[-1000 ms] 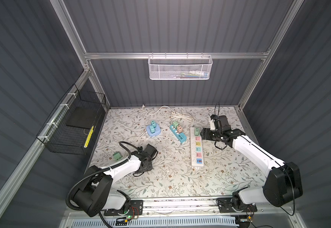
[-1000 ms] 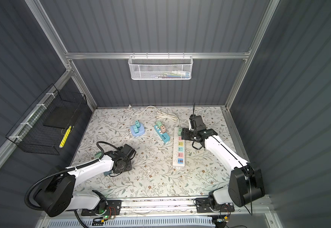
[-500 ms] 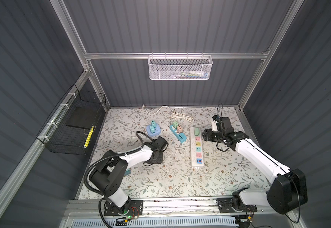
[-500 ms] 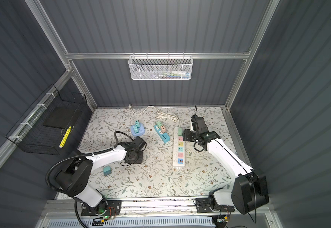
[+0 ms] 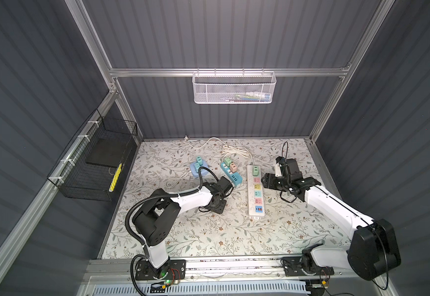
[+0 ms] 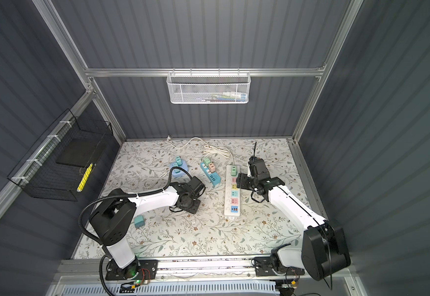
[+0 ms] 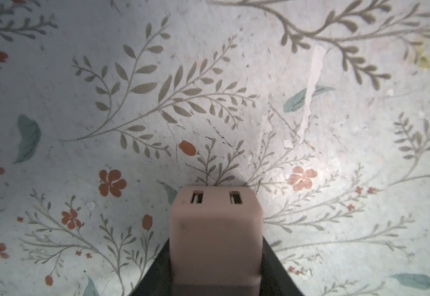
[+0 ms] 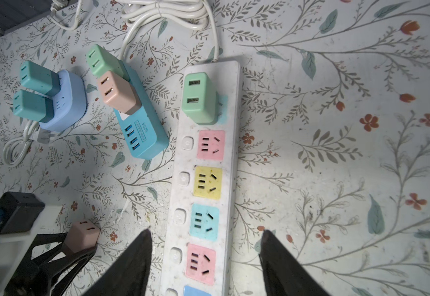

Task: Insert the plug
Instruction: 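Lift the pink adapter with the left gripper and carry it toward the right gripper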

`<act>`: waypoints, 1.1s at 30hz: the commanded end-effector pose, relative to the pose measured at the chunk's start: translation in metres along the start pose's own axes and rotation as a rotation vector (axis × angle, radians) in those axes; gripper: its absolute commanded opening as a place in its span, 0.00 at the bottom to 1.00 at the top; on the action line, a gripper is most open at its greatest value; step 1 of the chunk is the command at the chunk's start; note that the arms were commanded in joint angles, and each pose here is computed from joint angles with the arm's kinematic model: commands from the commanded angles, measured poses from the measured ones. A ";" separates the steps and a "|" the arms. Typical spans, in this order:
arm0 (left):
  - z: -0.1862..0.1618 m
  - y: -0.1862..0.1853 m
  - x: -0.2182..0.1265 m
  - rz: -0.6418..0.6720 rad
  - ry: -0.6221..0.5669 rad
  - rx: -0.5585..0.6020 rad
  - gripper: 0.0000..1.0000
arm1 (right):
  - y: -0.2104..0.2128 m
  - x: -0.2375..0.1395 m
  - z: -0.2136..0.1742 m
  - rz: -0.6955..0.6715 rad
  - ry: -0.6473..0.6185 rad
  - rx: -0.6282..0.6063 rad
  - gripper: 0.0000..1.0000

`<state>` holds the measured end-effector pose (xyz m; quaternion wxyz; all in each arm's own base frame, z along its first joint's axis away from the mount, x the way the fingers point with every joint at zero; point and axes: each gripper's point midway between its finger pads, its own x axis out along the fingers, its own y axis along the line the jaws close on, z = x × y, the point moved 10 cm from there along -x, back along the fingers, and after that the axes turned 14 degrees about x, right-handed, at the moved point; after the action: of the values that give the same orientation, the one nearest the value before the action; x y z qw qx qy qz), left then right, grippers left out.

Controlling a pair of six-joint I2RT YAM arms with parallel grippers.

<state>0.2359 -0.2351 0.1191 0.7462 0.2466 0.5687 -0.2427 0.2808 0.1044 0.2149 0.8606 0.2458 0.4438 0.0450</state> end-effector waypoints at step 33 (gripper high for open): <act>0.008 0.010 -0.003 -0.042 0.080 0.122 0.63 | 0.015 -0.018 0.024 0.207 0.007 0.089 0.50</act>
<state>0.2457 -0.2338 0.1375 0.7140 0.2943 0.5733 -0.2735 0.2884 0.0975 0.2461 0.8482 0.3181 0.4142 0.0886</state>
